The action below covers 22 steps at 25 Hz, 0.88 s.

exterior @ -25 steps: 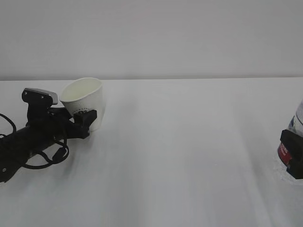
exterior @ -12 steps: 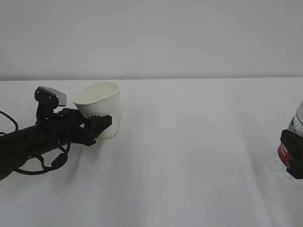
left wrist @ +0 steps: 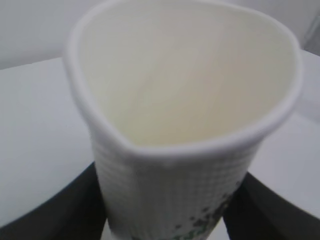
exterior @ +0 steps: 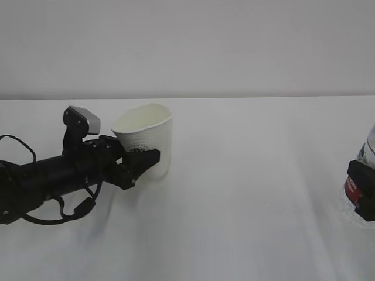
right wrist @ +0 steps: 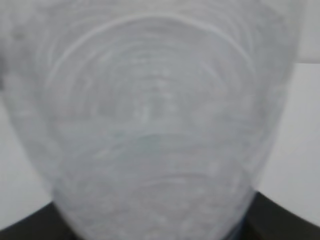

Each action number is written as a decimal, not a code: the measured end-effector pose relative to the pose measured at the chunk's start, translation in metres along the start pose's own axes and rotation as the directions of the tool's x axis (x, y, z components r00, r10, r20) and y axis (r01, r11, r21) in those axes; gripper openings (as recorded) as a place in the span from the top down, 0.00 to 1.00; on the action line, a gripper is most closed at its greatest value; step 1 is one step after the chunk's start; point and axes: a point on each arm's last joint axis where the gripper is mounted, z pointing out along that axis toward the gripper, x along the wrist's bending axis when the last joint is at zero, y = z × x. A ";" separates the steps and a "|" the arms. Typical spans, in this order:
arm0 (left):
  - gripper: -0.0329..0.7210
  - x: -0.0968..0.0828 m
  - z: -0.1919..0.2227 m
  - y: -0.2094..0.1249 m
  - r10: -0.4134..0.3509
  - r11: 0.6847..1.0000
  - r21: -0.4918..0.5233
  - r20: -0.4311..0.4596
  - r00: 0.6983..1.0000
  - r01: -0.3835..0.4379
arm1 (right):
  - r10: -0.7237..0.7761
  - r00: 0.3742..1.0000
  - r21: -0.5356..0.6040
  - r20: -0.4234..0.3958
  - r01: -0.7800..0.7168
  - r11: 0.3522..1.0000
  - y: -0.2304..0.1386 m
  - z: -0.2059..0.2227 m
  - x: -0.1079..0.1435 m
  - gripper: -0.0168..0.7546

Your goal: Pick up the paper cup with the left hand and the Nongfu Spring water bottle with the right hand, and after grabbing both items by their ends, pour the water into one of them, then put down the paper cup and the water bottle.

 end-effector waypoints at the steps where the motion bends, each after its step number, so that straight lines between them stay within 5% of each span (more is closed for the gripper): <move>1: 0.32 -0.005 0.002 -0.001 0.005 1.000 0.004 0.018 1.000 -0.005 | 0.000 1.000 0.000 0.000 0.000 1.000 0.000 0.000 0.000 0.46; 22: 0.32 -0.106 0.057 0.010 0.087 0.996 0.001 0.355 0.931 -0.093 | -0.019 1.000 0.000 0.002 0.019 1.000 0.000 0.000 0.000 0.46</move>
